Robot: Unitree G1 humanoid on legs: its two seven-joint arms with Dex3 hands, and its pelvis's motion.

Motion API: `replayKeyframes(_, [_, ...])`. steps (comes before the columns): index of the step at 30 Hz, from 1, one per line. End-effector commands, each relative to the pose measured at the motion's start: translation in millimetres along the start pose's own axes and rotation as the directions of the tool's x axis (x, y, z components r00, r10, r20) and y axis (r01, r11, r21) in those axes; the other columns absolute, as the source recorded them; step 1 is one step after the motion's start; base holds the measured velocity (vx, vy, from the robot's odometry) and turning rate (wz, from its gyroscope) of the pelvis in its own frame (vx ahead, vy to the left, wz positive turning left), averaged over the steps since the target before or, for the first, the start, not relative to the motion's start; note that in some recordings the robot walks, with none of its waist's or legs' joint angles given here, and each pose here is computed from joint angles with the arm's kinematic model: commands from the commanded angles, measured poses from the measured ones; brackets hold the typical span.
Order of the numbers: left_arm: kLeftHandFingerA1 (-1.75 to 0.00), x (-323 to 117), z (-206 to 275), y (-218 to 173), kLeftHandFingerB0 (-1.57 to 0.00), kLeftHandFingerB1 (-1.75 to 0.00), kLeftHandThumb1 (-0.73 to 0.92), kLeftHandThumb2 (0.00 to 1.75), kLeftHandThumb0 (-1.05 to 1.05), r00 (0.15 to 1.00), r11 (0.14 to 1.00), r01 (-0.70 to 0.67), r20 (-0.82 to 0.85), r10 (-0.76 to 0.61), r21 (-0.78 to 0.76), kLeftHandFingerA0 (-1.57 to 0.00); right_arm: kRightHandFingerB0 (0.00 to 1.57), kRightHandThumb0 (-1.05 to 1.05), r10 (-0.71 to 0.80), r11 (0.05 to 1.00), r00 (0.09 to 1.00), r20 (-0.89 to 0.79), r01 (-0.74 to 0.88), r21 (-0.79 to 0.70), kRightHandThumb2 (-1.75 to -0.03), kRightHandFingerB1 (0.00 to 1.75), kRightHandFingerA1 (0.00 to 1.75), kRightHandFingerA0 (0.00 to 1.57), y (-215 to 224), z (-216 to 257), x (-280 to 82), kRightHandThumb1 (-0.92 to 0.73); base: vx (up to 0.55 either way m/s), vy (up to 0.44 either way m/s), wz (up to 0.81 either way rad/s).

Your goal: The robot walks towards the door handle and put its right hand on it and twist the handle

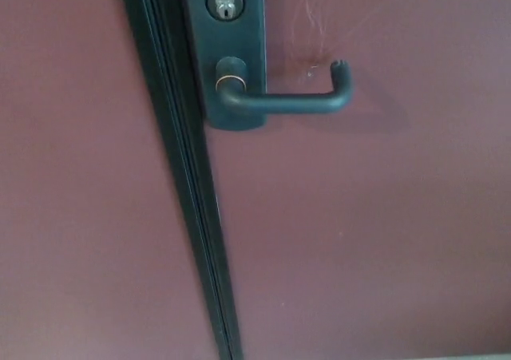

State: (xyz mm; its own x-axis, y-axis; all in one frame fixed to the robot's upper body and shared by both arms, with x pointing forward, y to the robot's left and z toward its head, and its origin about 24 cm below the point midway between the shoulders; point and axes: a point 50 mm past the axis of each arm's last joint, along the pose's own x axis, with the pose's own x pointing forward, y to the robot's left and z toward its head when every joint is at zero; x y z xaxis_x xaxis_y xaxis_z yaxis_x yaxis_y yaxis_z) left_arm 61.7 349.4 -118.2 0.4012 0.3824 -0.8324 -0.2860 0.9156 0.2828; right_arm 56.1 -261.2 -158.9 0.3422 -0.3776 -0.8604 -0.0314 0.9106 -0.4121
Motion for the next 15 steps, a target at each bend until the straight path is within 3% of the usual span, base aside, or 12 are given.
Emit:
replayKeyframes(1, [-0.50, -0.9, -0.7, 3.6, -0.46, -0.40, 0.65, 0.58, -0.11, 1.000, 1.000, -0.001, -0.003, 0.001, -0.008, -0.64, 0.45, -0.24, 0.036, 0.999, 0.999, -0.003, -0.036, -0.030, -0.60, 0.38, 0.47, 0.62, 4.8, 1.2, 0.0, -0.66, 0.10, 0.043, 0.06])
replayKeyframes(15, [-0.48, -0.7, 1.4, 4.0, -0.47, -0.40, 0.64, 0.58, -0.11, 1.000, 1.000, -0.001, 0.004, 0.000, 0.018, -0.63, 0.43, -0.24, 0.060, 0.997, 0.998, -0.010, -0.061, -0.049, -0.60, 0.38, 0.48, 0.65, 7.1, 2.4, 0.3, -0.66, 0.11, -0.070, 0.09])
